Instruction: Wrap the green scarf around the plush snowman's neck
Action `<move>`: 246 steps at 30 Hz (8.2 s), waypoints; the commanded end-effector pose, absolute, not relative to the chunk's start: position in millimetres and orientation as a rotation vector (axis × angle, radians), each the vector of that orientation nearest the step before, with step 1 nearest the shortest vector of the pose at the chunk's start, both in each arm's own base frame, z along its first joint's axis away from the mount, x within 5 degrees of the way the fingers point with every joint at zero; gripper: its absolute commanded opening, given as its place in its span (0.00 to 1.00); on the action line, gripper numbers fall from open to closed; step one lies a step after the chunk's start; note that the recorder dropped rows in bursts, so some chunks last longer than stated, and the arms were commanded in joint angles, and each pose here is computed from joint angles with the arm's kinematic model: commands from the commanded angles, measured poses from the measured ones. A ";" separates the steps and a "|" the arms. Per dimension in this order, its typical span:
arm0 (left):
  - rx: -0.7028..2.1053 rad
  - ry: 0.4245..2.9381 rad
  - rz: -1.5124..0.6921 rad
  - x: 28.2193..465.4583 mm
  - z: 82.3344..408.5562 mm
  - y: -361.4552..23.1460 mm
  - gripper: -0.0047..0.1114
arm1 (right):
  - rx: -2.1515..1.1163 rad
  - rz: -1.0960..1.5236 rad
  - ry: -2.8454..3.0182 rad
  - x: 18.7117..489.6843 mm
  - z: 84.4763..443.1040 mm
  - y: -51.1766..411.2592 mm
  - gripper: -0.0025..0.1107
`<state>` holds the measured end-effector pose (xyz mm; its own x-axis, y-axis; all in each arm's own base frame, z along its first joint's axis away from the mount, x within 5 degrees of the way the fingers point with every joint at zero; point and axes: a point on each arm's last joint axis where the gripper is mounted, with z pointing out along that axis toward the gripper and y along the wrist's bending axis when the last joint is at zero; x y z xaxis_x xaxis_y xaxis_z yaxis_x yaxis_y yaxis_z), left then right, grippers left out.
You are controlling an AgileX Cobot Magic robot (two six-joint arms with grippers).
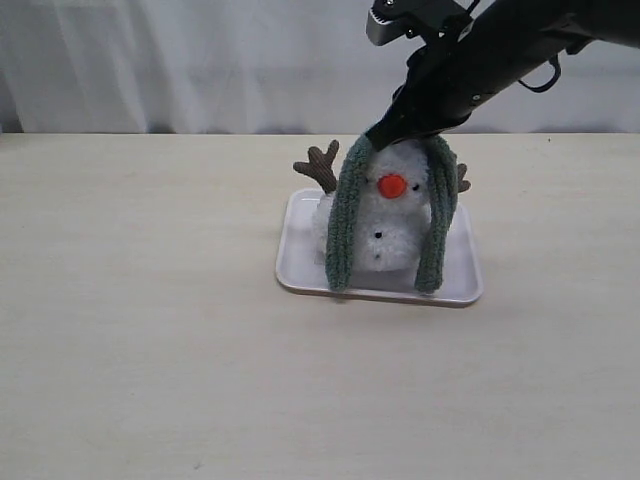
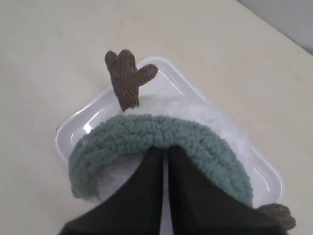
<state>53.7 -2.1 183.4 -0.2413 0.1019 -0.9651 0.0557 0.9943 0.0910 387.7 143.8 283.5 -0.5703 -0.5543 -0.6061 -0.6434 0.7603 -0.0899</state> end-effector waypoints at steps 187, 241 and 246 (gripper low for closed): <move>0.113 1.804 0.036 53.9 183.9 -2.4 0.04 | -0.545 0.131 2.577 367.1 315.9 206.1 0.20; 0.113 1.804 0.036 53.9 183.9 -2.4 0.04 | -0.623 0.027 2.479 393.5 291.2 213.8 0.20; 0.113 1.804 0.036 53.9 183.9 -2.4 0.04 | -0.621 0.027 2.452 378.7 321.2 204.8 0.20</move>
